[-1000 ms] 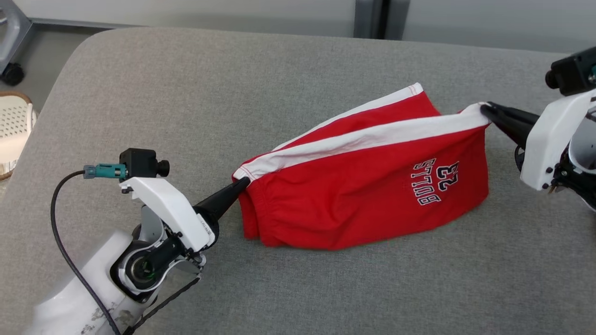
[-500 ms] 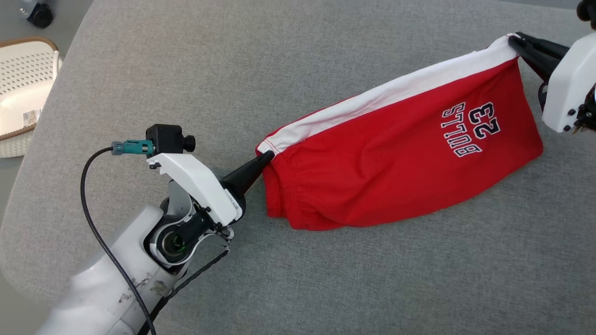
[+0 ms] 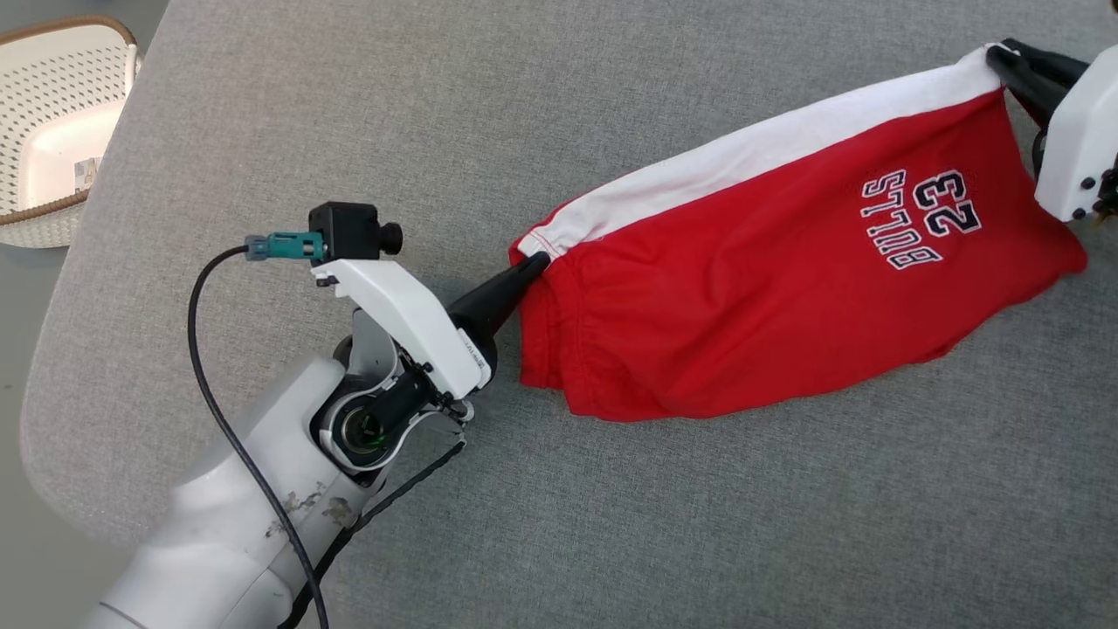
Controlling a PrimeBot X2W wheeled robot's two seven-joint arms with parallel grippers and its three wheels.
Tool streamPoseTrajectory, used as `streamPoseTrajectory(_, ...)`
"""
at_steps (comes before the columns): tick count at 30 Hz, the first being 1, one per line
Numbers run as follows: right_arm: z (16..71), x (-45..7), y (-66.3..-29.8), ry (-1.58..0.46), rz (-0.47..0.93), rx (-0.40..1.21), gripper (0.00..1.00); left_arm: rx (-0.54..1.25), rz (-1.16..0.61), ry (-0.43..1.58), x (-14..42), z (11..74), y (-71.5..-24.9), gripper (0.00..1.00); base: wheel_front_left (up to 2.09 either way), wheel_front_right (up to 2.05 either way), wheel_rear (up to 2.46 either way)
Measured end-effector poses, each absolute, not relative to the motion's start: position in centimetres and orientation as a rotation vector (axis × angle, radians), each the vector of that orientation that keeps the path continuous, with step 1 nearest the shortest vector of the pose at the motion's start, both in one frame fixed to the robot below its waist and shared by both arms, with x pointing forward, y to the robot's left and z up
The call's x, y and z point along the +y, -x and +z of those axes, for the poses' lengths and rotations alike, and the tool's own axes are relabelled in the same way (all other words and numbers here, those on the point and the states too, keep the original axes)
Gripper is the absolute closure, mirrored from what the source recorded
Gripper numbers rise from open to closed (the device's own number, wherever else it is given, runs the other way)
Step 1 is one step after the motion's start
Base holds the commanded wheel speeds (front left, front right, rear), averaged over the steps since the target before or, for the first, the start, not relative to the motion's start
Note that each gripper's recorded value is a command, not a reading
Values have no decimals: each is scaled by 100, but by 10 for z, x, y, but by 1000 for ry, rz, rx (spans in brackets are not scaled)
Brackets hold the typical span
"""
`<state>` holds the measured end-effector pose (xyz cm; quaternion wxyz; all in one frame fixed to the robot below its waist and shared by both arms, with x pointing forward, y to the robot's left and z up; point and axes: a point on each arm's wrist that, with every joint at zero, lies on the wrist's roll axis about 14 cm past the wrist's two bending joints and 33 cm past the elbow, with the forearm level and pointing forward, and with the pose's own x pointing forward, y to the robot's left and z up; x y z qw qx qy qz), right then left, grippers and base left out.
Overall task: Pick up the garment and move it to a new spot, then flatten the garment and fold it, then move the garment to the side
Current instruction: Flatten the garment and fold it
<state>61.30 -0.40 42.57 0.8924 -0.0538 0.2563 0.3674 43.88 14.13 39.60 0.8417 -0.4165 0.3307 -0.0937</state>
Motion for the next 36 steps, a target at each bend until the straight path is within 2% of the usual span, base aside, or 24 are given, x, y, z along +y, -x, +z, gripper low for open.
streamPoseTrajectory(1,424,-6,-614,110,753,539,0,691,-200,873,141,397,-441,56,0,0,0)
streamPoseTrajectory(2,421,-8,-615,113,747,546,0,682,-191,872,143,397,-442,37,0,0,0)
streamPoseTrajectory(3,420,-10,-615,111,742,552,0,681,-184,869,145,395,-442,0,0,0,0)
streamPoseTrajectory(9,424,-20,-616,111,706,535,0,666,-163,849,150,395,-441,0,0,0,0)
streamPoseTrajectory(14,454,-27,-618,87,682,427,0,547,-137,793,165,415,-449,0,0,0,0)
streamPoseTrajectory(18,485,-28,-606,29,671,305,0,441,-93,750,182,436,-449,0,0,0,0)
streamPoseTrajectory(23,516,-34,-583,28,665,167,0,259,-19,586,211,467,-448,0,0,0,0)
streamPoseTrajectory(28,541,-43,-565,30,642,39,0,148,-9,445,216,492,-446,0,0,0,0)
streamPoseTrajectory(31,552,-54,-551,135,634,-38,0,79,-12,344,214,511,-443,0,0,0,0)
streamPoseTrajectory(33,557,-59,-541,135,613,-74,0,8,-7,307,211,529,-440,0,0,0,0)
streamPoseTrajectory(36,566,-64,-525,137,585,-129,0,-26,5,243,207,528,-425,0,0,0,0)
